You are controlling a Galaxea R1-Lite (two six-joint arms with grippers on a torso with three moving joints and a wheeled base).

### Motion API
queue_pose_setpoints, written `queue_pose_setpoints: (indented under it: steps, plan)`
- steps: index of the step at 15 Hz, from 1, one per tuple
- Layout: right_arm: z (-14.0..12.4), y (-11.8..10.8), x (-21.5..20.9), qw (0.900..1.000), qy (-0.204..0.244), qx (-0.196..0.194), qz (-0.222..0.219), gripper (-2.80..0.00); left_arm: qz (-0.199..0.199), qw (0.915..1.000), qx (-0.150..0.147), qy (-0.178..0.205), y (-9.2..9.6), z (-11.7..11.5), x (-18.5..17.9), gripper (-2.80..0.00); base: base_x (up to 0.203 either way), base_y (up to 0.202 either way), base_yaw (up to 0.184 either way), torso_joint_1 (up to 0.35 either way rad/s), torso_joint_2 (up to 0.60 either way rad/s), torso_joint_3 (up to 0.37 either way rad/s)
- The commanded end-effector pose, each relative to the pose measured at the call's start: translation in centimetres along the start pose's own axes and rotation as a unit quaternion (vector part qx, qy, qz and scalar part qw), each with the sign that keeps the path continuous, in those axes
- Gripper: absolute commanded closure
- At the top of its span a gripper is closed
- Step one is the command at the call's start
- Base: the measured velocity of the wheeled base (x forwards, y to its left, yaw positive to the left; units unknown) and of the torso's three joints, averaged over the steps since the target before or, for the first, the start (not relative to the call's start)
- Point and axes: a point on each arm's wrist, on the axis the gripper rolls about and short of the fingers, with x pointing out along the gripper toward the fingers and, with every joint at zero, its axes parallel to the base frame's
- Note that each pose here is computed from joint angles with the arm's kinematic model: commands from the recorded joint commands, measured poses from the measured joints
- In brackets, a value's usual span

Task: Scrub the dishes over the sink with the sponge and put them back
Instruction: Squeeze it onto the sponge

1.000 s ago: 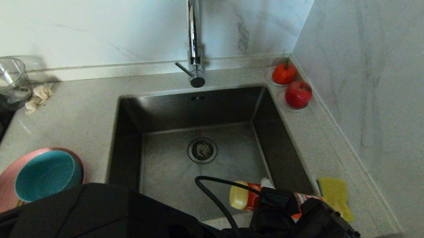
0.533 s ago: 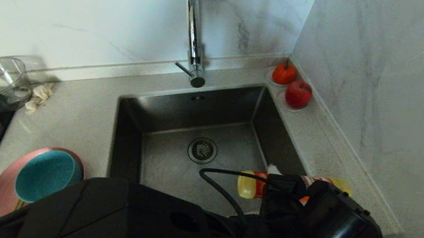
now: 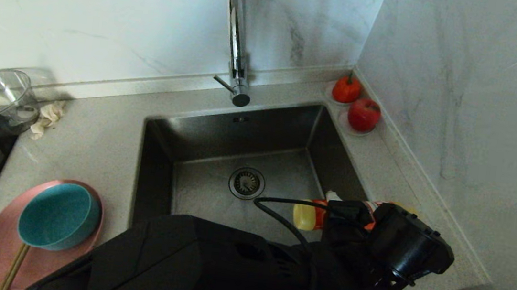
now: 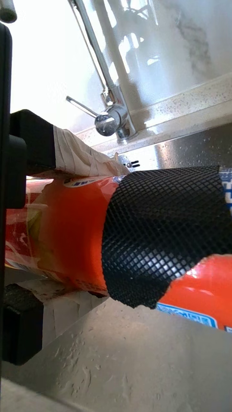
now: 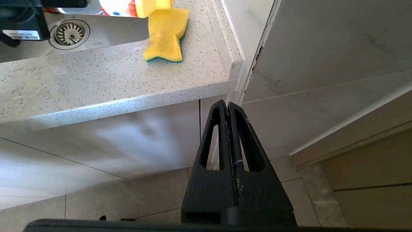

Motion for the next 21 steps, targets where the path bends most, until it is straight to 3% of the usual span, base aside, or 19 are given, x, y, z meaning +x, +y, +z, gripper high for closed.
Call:
queue_pose_setpoints:
  steps: [1, 9, 21]
  plan:
    - [0.0, 0.0, 0.0, 1.000, 0.000, 0.000, 0.000, 0.00, -0.002, 0.9999, 0.009, 0.008, -0.4, 0.3, 0.5, 0.00, 0.000, 0.000, 0.000, 0.000, 0.00, 0.000]
    - [0.0, 0.0, 0.0, 1.000, 0.000, 0.000, 0.000, 0.00, 0.006, 0.9997, 0.012, 0.019, 0.8, 0.0, 0.3, 0.00, 0.000, 0.000, 0.000, 0.000, 0.00, 0.000]
    - [0.0, 0.0, 0.0, 1.000, 0.000, 0.000, 0.000, 0.00, 0.009, 0.9978, 0.064, -0.010, 3.0, -0.4, -0.7, 0.00, 0.000, 0.000, 0.000, 0.000, 0.00, 0.000]
